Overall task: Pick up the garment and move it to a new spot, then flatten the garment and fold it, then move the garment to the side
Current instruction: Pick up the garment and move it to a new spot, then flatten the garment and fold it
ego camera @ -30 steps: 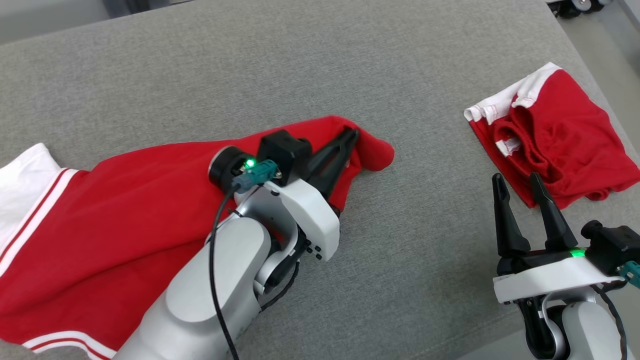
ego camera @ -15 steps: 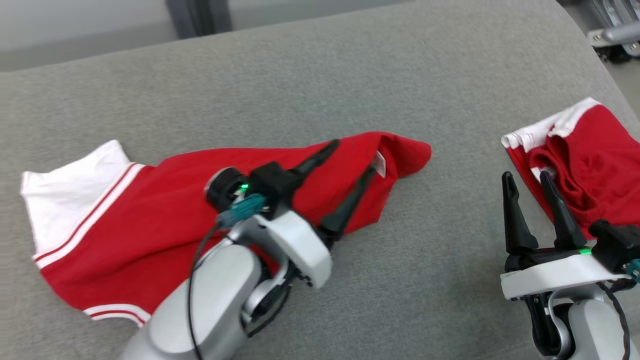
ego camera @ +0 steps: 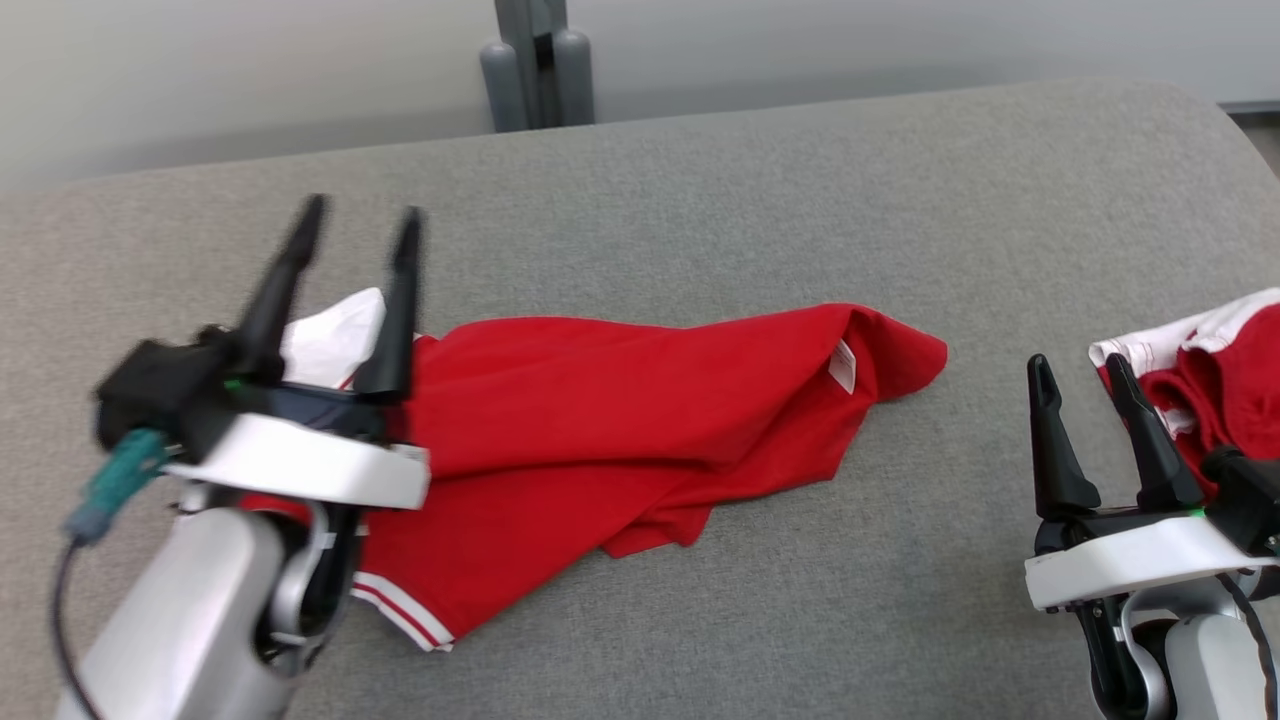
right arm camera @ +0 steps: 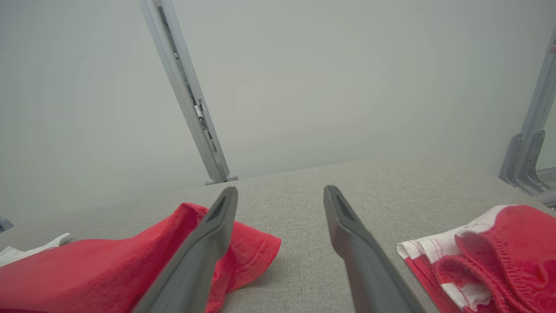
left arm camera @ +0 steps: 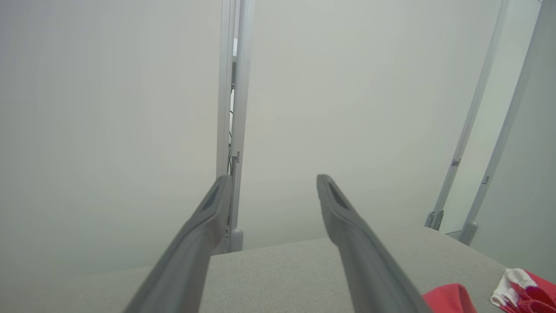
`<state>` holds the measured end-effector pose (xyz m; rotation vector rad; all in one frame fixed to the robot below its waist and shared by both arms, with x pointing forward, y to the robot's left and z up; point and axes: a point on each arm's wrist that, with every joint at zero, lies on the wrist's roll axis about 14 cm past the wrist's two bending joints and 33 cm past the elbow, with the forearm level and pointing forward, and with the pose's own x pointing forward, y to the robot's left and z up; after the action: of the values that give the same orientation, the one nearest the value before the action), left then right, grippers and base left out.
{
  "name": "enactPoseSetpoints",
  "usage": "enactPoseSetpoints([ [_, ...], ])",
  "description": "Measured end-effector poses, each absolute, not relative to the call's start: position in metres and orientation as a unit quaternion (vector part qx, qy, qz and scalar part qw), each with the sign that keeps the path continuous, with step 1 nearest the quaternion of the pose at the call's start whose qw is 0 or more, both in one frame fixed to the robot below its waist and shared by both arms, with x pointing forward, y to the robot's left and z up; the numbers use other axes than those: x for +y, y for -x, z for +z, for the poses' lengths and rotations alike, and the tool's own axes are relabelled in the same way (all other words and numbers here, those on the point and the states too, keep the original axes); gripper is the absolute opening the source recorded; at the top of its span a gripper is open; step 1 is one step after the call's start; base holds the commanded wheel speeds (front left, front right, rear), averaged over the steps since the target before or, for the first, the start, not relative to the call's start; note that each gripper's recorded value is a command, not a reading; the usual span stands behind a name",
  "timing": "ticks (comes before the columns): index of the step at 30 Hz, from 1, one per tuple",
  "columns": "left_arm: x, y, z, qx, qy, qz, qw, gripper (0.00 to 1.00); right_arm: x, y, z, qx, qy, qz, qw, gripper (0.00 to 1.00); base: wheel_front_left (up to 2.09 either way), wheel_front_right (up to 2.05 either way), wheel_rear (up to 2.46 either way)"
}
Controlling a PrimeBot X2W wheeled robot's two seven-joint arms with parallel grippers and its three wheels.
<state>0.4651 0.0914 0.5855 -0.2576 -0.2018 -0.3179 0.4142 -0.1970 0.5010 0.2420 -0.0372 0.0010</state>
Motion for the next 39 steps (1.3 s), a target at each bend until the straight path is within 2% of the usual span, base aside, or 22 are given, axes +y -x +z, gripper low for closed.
enactPoseSetpoints([
  [7,0.183,-0.447,0.595,-0.135,0.110,-0.024,0.984,1.00,-0.185,-0.411,0.512,-0.023,-0.115,0.020,0.993,1.00,0.00,0.00,0.00],
  [13,0.220,-0.415,0.587,-0.130,0.091,0.029,0.987,1.00,-0.178,-0.403,0.516,-0.020,-0.108,0.031,0.993,1.00,0.00,0.00,0.00],
  [26,0.220,-0.357,0.539,-0.065,0.073,0.036,0.995,1.00,-0.173,-0.375,0.510,0.004,-0.103,0.040,0.994,1.00,0.00,0.00,0.00],
  [39,0.210,-0.346,0.526,-0.044,0.063,0.021,0.997,1.00,-0.178,-0.361,0.509,0.013,-0.104,0.033,0.994,1.00,0.00,0.00,0.00],
])
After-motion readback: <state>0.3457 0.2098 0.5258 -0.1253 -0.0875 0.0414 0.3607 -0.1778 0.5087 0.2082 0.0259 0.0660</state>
